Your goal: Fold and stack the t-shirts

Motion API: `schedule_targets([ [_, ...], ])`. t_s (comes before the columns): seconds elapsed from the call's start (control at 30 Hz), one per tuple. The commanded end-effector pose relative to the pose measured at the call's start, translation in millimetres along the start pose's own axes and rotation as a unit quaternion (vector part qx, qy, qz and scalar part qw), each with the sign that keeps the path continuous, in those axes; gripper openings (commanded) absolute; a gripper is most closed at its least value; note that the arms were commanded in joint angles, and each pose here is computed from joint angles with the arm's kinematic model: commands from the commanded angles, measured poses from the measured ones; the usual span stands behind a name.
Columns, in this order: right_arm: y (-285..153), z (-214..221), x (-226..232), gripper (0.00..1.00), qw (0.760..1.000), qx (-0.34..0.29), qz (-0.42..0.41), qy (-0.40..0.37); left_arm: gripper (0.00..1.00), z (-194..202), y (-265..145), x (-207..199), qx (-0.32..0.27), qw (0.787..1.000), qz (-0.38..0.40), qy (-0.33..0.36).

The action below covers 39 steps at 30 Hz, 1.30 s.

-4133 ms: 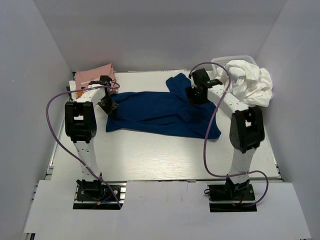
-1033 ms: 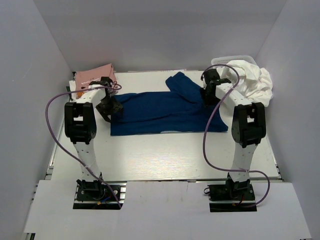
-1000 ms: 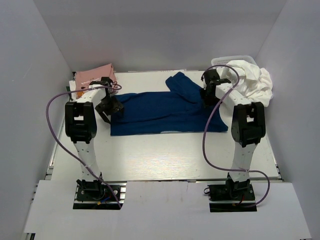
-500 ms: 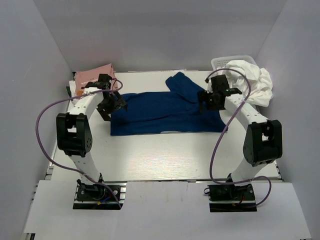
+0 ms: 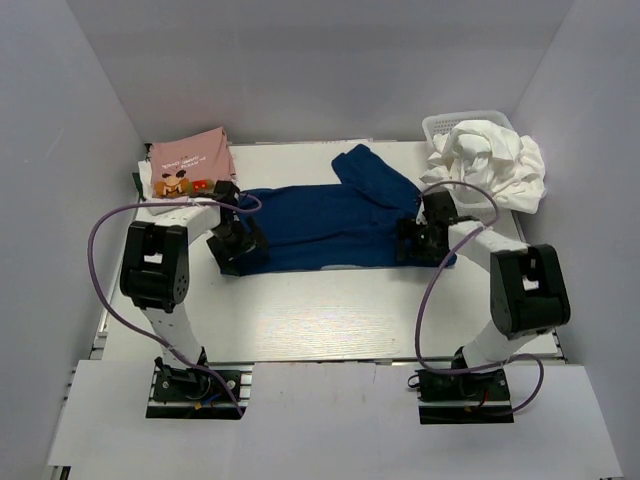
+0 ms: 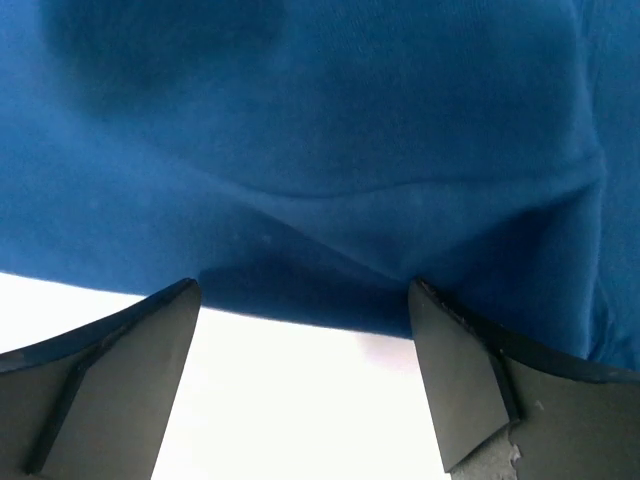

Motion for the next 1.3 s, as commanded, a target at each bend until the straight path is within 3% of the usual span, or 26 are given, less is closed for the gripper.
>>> schedule_targets([
  [0.0,-15.3,65.8,0.5,0.90,0.996,0.066,-0.010,0.053,1.00,22.7,11.6,26.0,0.016,0.999,-0.037,0.008],
  [0.03,-24.5,67.8,5.6,0.90,0.996,0.058,-0.019,0.066,1.00,29.0,10.6,30.8,0.023,0.999,-0.042,0.007],
  [0.07,-25.8,99.4,4.4,0.90,0.992,0.092,-0.016,0.083,1.00,41.8,13.1,41.7,0.039,0.998,-0.054,0.004],
  [0.13,-41.3,105.3,11.4,0.90,0.992,0.074,-0.035,0.098,1.00,59.0,8.8,52.5,0.053,0.997,-0.059,0.001],
  [0.17,-47.4,125.4,10.4,0.90,0.988,0.106,-0.026,0.111,1.00,68.6,4.4,57.5,0.069,0.996,-0.065,-0.001],
  [0.23,-65.6,121.6,16.7,0.90,0.991,0.080,-0.036,0.104,1.00,78.3,-8.8,56.7,0.067,0.996,-0.056,0.005],
  [0.27,-76.6,130.2,18.0,0.90,0.990,0.099,-0.027,0.100,1.00,79.3,-14.5,56.3,0.062,0.997,-0.053,0.006],
  [0.33,-105.5,86.8,28.5,0.90,0.996,0.027,-0.039,0.078,1.00,62.2,-38.1,40.2,0.027,0.999,-0.033,0.019],
  [0.37,-115.3,81.3,30.3,0.90,0.996,0.027,-0.036,0.073,1.00,53.3,-48.7,34.5,0.007,0.999,-0.030,0.022],
  [0.4,-142.0,37.9,47.4,0.90,0.997,-0.031,-0.059,0.041,1.00,47.5,-59.1,35.4,-0.004,0.999,-0.047,0.022],
  [0.47,-143.7,19.2,55.7,0.90,0.998,-0.027,-0.055,0.017,1.00,20.7,-87.7,15.0,-0.056,0.997,-0.030,0.032],
  [0.5,-164.7,-15.6,71.1,0.90,0.995,-0.075,-0.069,-0.007,1.00,6.3,-102.0,3.3,-0.081,0.996,-0.019,0.040],
  [0.53,-164.3,-24.0,76.3,0.90,0.994,-0.082,-0.064,-0.027,1.00,0.3,-109.9,-2.9,-0.094,0.994,-0.010,0.046],
  [0.57,-145.6,-31.9,78.7,0.90,0.996,-0.064,-0.056,-0.032,1.00,-6.2,-112.6,-6.4,-0.103,0.993,-0.010,0.047],
  [0.67,-138.6,-78.9,90.7,0.90,0.993,-0.105,-0.039,-0.041,1.00,-31.1,-124.5,-16.8,-0.136,0.990,0.005,0.043],
  [0.7,-123.2,-83.0,90.6,0.90,0.995,-0.091,-0.027,-0.039,1.00,-40.8,-131.4,-20.2,-0.155,0.987,0.002,0.042],
  [0.8,-80.6,-103.2,80.0,0.90,0.996,-0.074,0.044,-0.004,1.00,-48.4,-128.8,-19.0,-0.160,0.986,-0.015,0.040],
  [0.87,-76.9,-121.2,79.5,0.90,0.994,-0.087,0.065,0.012,1.00,-51.5,-128.2,-19.5,-0.163,0.986,-0.018,0.039],
  [0.9,-51.6,-117.2,78.6,0.90,0.995,-0.061,0.075,0.018,1.00,-57.3,-126.6,-21.5,-0.166,0.985,-0.023,0.038],
  [1.1,-6.5,-117.3,96.3,0.87,0.998,-0.023,0.056,0.004,1.00,-60.2,-118.6,-23.5,-0.152,0.987,-0.028,0.043],
  [1.27,27.6,-102.4,89.4,0.77,0.997,0.016,0.077,0.002,1.00,-55.4,-114.9,-28.5,-0.133,0.989,-0.012,0.057],
])
Point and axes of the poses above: each gripper's point midway between its finger pads, its own y axis out along the fingers, its own x axis along the line the jaws close on, z = x × y, the point moved 2 cm from there along -y, back along the fingers
